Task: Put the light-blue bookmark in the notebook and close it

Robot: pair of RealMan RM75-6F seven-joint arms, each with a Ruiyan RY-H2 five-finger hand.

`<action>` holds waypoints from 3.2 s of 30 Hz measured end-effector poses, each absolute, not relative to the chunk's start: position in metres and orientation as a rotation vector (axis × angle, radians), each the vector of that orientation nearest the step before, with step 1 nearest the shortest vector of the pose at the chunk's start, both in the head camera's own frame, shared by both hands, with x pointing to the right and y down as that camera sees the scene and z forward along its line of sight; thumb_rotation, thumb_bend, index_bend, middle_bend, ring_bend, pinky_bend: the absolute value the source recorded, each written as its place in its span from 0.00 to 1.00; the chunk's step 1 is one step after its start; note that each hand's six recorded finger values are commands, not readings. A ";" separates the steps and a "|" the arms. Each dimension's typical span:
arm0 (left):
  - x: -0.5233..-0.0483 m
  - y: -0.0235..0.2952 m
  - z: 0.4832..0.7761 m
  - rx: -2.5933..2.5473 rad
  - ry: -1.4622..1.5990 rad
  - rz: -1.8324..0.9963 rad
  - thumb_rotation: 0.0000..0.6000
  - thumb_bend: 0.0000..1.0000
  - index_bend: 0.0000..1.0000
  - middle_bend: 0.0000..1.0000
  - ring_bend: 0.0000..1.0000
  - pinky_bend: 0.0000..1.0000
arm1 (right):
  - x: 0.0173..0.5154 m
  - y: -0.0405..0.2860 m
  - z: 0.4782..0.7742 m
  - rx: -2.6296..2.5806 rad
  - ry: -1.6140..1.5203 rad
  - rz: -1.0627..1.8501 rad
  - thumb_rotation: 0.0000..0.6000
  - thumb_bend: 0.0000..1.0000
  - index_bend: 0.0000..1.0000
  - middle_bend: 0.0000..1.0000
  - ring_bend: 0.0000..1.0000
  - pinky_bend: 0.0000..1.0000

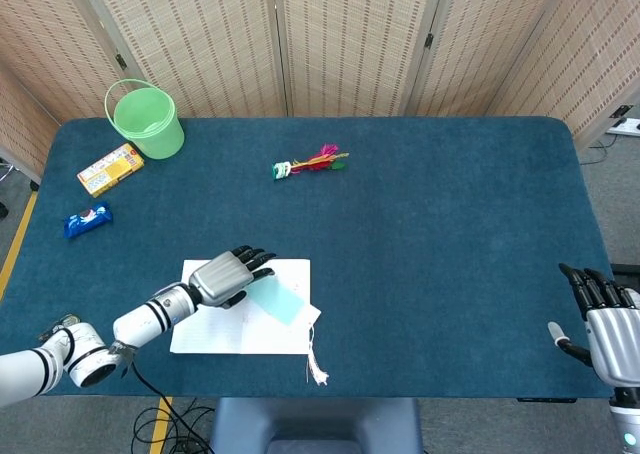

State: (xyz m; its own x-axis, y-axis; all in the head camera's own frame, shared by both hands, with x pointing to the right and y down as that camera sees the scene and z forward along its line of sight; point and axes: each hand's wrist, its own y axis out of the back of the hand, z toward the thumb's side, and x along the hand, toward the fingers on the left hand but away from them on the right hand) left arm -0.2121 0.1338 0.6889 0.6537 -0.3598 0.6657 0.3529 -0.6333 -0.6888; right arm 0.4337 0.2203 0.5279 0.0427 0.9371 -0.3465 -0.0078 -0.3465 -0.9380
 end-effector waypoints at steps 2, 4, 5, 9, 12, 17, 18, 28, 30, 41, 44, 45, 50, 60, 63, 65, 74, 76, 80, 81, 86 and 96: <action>-0.207 0.138 0.686 -2.017 0.006 -1.024 0.83 0.62 0.23 0.00 0.00 0.14 | 0.434 0.221 0.528 -1.485 -0.989 1.430 1.00 0.19 0.13 0.21 0.15 0.24; -0.202 0.141 0.684 -2.028 0.008 -1.014 0.65 0.62 0.24 0.00 0.00 0.14 | 0.435 0.221 0.528 -1.485 -0.991 1.432 1.00 0.19 0.13 0.21 0.15 0.24; -0.199 0.143 0.683 -2.035 0.009 -1.009 0.58 0.62 0.24 0.00 0.00 0.14 | 0.436 0.221 0.528 -1.484 -0.992 1.433 1.00 0.19 0.13 0.21 0.15 0.24; -0.188 0.149 0.681 -2.049 0.013 -0.991 0.40 0.62 0.25 0.00 0.00 0.14 | 0.437 0.222 0.528 -1.484 -0.993 1.435 1.00 0.19 0.13 0.21 0.15 0.24; -0.178 0.153 0.682 -2.051 0.011 -0.977 0.32 0.62 0.25 0.00 0.00 0.13 | 0.439 0.222 0.529 -1.487 -0.995 1.438 1.00 0.19 0.13 0.21 0.15 0.24; -0.162 0.157 0.688 -2.039 0.009 -0.977 0.28 0.62 0.25 0.00 0.00 0.13 | 0.441 0.223 0.529 -1.486 -0.998 1.440 1.00 0.19 0.13 0.20 0.15 0.24; -0.160 0.158 0.690 -2.037 0.010 -0.981 0.27 0.62 0.26 0.00 0.00 0.13 | 0.441 0.223 0.529 -1.486 -0.999 1.441 1.00 0.19 0.13 0.20 0.15 0.24; -0.148 0.161 0.708 -1.993 0.000 -1.049 0.24 0.62 0.27 0.00 0.00 0.13 | 0.444 0.224 0.529 -1.486 -1.004 1.448 1.00 0.19 0.13 0.20 0.15 0.24; -0.148 0.163 0.711 -1.988 -0.005 -1.063 0.23 0.62 0.27 0.00 0.00 0.13 | 0.444 0.224 0.530 -1.488 -1.004 1.447 1.00 0.19 0.13 0.20 0.15 0.24; -0.144 0.178 0.713 -1.974 -0.039 -1.059 0.23 0.62 0.28 0.00 0.00 0.13 | 0.443 0.223 0.532 -1.494 -0.999 1.444 1.00 0.19 0.13 0.20 0.15 0.24; -0.146 0.181 0.714 -1.967 -0.054 -1.060 0.23 0.62 0.29 0.00 0.00 0.13 | 0.444 0.224 0.532 -1.492 -1.002 1.447 1.00 0.19 0.13 0.20 0.15 0.24; -0.146 0.182 0.714 -1.964 -0.059 -1.060 0.23 0.62 0.29 0.00 0.00 0.13 | 0.444 0.224 0.531 -1.491 -1.003 1.447 1.00 0.19 0.13 0.20 0.15 0.24; -0.149 0.186 0.714 -1.959 -0.070 -1.065 0.23 0.62 0.29 0.00 0.00 0.13 | 0.444 0.225 0.532 -1.494 -1.003 1.446 1.00 0.19 0.13 0.20 0.15 0.24; -0.156 0.194 0.708 -1.943 -0.109 -1.060 0.23 0.62 0.31 0.00 0.00 0.13 | 0.445 0.227 0.530 -1.490 -1.007 1.446 1.00 0.19 0.13 0.20 0.15 0.24; -0.161 0.197 0.705 -1.933 -0.126 -1.056 0.23 0.62 0.31 0.00 0.00 0.13 | 0.444 0.227 0.530 -1.491 -1.008 1.445 1.00 0.19 0.13 0.20 0.15 0.24; -0.165 0.198 0.703 -1.926 -0.137 -1.056 0.23 0.62 0.31 0.00 0.00 0.13 | 0.444 0.227 0.530 -1.491 -1.008 1.442 1.00 0.19 0.13 0.20 0.15 0.24; -0.182 0.200 0.697 -1.904 -0.158 -1.070 0.23 0.62 0.31 0.00 0.00 0.13 | 0.443 0.228 0.528 -1.490 -1.012 1.434 1.00 0.19 0.13 0.20 0.15 0.24; -0.185 0.196 0.693 -1.904 -0.133 -1.075 0.23 0.62 0.31 0.00 0.00 0.13 | 0.444 0.229 0.527 -1.489 -1.013 1.434 1.00 0.19 0.13 0.20 0.15 0.24; -0.195 0.181 0.684 -1.902 -0.051 -1.098 0.23 0.62 0.31 0.00 0.00 0.13 | 0.444 0.229 0.526 -1.485 -1.016 1.431 1.00 0.19 0.13 0.20 0.15 0.24; -0.198 0.177 0.682 -1.896 -0.039 -1.106 0.23 0.62 0.31 0.00 0.00 0.13 | 0.444 0.230 0.525 -1.484 -1.017 1.430 1.00 0.19 0.13 0.20 0.15 0.24; -0.224 0.169 0.683 -1.864 -0.024 -1.167 0.23 0.62 0.31 0.00 0.00 0.13 | 0.444 0.230 0.525 -1.485 -1.018 1.427 1.00 0.19 0.13 0.20 0.15 0.24; -0.259 0.171 0.690 -1.834 -0.015 -1.249 0.36 0.62 0.30 0.00 0.00 0.13 | 0.436 0.228 0.527 -1.501 -1.005 1.409 1.00 0.19 0.13 0.20 0.15 0.24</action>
State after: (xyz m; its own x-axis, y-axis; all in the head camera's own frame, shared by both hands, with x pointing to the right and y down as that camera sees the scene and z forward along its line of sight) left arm -0.2594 0.1714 0.6900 0.4917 -0.4399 0.7515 0.4573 -0.6039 -0.6528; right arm 0.4364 0.2276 0.5269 0.0532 0.9393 -0.3389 0.0144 -0.3401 -0.9403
